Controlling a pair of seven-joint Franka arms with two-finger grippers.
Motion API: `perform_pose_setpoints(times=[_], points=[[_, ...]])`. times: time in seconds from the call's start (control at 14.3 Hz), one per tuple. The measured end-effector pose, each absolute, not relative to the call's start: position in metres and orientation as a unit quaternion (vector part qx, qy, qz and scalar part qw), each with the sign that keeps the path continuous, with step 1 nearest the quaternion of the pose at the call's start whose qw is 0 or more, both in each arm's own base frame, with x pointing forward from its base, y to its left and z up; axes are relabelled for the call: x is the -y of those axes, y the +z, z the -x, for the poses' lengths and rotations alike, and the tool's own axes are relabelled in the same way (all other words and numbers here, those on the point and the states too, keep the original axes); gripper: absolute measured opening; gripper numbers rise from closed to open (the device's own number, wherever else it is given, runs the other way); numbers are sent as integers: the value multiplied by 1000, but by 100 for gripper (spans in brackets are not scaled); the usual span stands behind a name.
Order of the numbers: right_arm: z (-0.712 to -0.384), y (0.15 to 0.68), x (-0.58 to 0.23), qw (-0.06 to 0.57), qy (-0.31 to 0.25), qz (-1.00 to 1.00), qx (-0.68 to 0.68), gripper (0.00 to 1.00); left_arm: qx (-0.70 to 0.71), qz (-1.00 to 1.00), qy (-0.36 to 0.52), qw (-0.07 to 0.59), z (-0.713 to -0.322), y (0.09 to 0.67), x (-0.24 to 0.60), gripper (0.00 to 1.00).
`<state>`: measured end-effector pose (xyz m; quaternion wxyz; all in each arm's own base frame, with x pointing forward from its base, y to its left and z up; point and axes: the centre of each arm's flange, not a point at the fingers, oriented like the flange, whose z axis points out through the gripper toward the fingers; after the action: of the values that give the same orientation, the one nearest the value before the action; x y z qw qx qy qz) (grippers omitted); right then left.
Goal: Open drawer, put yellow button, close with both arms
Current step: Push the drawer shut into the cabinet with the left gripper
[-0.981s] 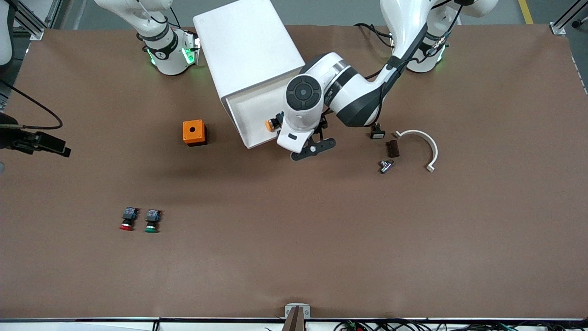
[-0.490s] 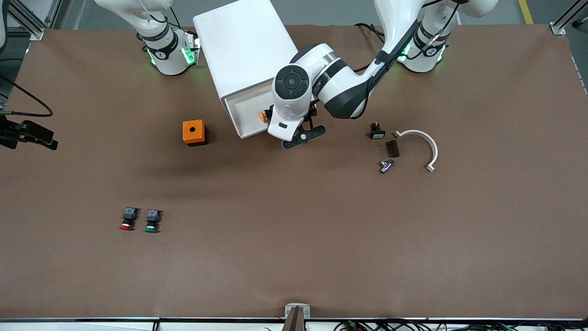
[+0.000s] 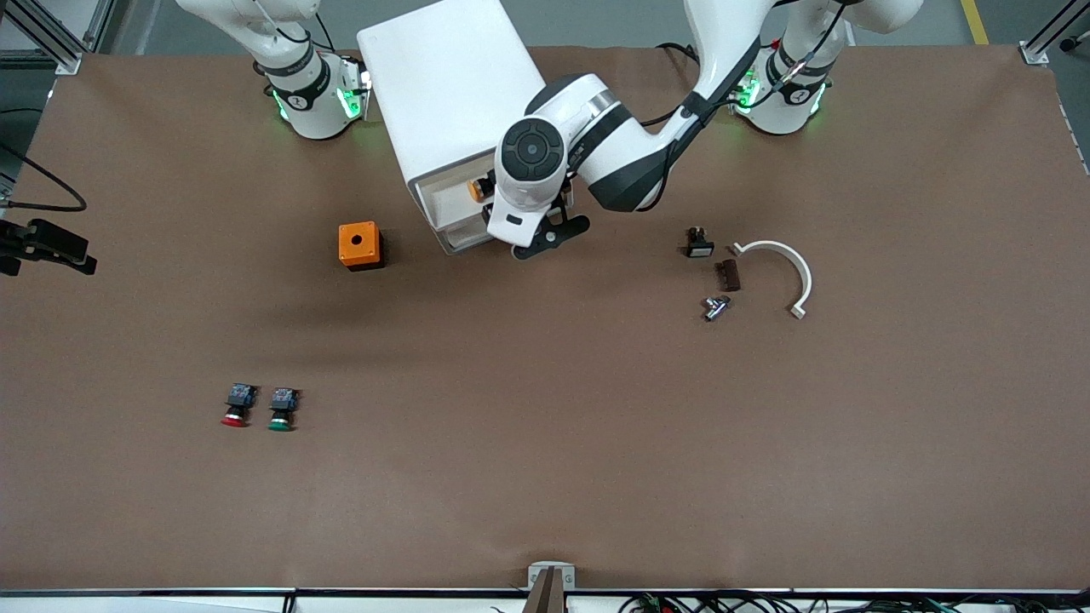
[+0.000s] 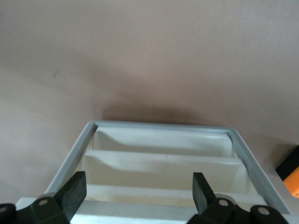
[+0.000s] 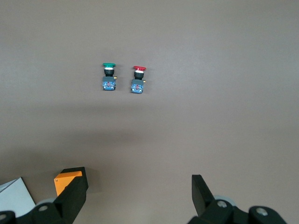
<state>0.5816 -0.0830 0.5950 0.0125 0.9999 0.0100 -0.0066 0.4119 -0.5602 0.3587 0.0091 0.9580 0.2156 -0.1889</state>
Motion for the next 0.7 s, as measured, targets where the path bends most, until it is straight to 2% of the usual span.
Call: perform_pose_setpoints(times=[0.7], points=[[-579, 604, 85, 13, 2, -1000, -12, 100, -245, -928, -280, 27, -388, 345, 570, 100]])
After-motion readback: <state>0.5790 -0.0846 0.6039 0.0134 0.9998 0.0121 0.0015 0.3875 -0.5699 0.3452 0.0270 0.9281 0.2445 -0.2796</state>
